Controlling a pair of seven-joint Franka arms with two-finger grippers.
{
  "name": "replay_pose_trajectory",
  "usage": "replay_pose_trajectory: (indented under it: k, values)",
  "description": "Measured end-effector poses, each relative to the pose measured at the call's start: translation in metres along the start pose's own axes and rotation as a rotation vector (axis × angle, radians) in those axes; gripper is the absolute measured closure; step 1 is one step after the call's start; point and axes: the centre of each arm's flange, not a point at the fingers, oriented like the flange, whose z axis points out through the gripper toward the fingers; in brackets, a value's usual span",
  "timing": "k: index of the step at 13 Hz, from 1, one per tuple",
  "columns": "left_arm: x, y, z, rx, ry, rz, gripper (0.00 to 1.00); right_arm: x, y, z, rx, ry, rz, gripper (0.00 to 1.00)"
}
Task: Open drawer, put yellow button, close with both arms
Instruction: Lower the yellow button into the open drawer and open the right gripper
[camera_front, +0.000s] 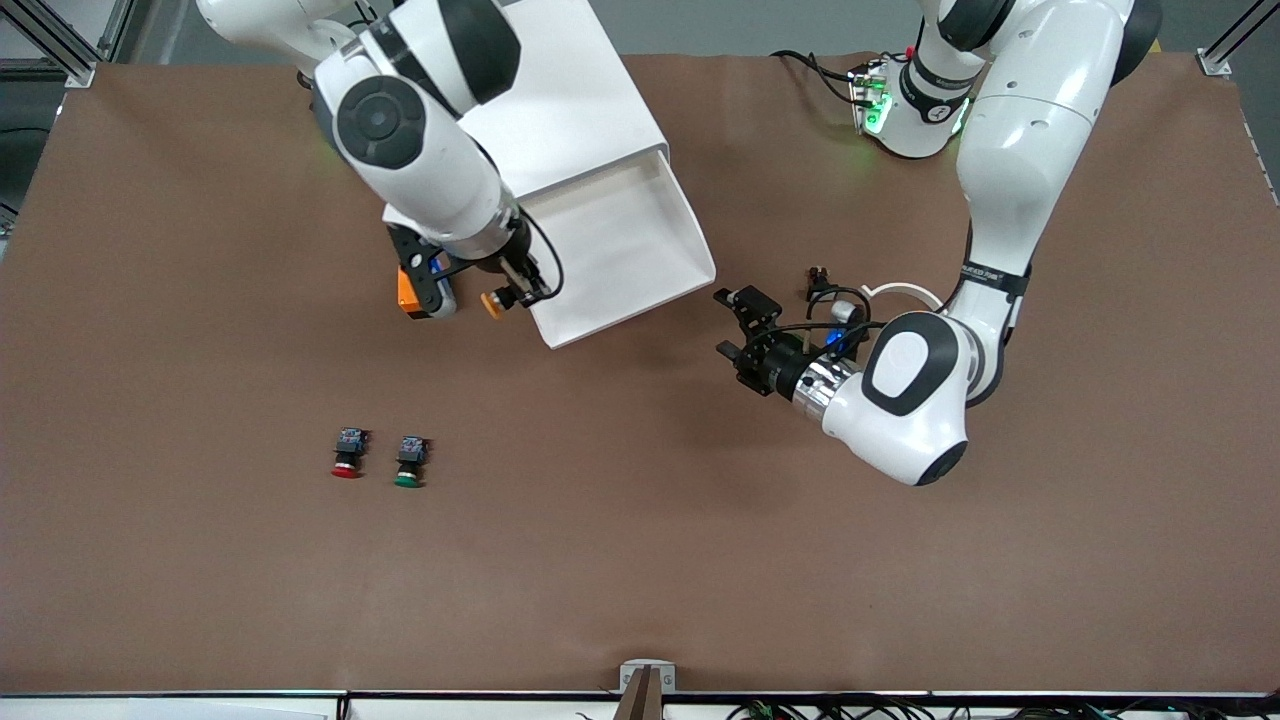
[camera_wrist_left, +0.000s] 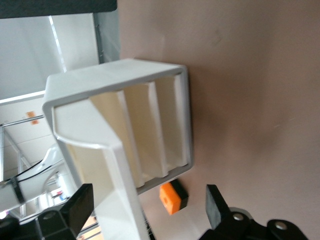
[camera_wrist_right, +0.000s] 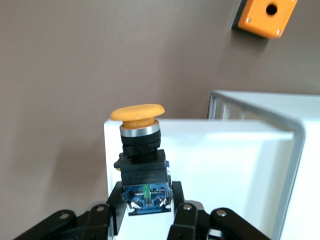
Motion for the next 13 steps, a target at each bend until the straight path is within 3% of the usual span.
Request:
replay_pose_trajectory:
  k: [5,9,13]
  values:
    - [0.025,-0.007,-0.051,-0.130,0.064,0.092,0.01,-0.047,-0.005,0.017,0.086,-0.024,0.096,0.59]
    - [0.036,-0.021,-0.080,-0.206,0.133,0.313,0.01,-0.056,-0.017,0.060,0.080,-0.022,0.143,0.59]
    - [0.035,-0.029,-0.082,-0.217,0.193,0.520,0.00,-0.063,-0.021,0.086,0.067,-0.017,0.158,0.59]
